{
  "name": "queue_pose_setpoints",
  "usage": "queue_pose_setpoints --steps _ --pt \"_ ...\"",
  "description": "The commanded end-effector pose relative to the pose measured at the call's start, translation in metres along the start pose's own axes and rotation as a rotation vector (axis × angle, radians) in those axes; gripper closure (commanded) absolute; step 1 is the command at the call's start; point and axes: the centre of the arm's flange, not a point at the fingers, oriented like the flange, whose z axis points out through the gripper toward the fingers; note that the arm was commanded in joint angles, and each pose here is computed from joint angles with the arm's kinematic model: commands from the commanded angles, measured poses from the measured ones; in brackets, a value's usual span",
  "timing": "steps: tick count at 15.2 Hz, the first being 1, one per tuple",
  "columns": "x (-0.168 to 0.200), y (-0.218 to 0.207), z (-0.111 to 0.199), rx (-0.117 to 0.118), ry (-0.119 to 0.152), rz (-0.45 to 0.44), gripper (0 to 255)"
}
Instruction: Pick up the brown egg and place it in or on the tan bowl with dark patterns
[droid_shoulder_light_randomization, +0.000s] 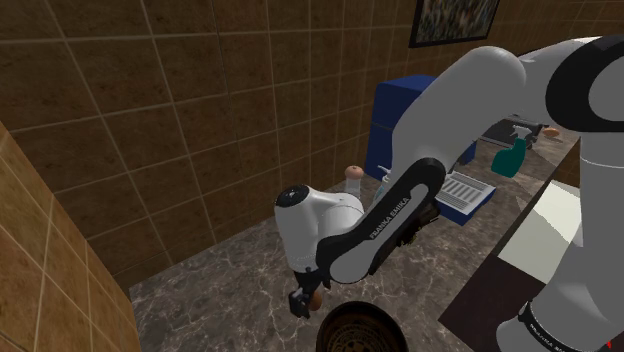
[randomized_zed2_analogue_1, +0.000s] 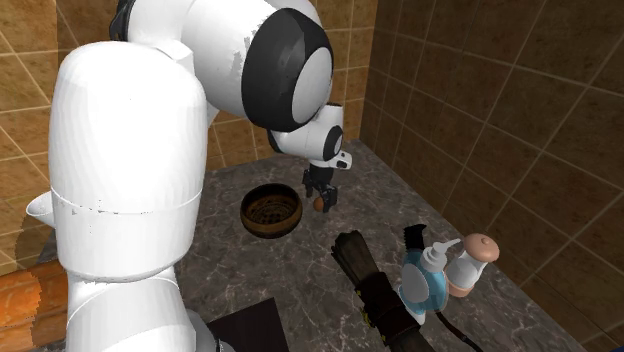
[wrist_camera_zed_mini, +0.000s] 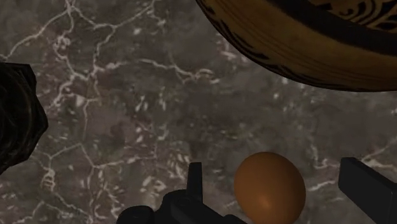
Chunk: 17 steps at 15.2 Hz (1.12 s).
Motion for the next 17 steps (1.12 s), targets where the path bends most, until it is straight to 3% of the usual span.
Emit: queue_pose_setpoints --steps 1,10,11,17 --pt "-0.0013 -0.0010 0.0096 0.000 0.000 0.000 0" --pt "-0.0013 -0.0010 0.0126 0.000 0.000 0.000 0" --pt "-0.0013 -0.0010 0.0126 0.000 0.000 0.000 255" --pt "-0.0013 -0.0010 0.0126 0.000 0.000 0.000 255"
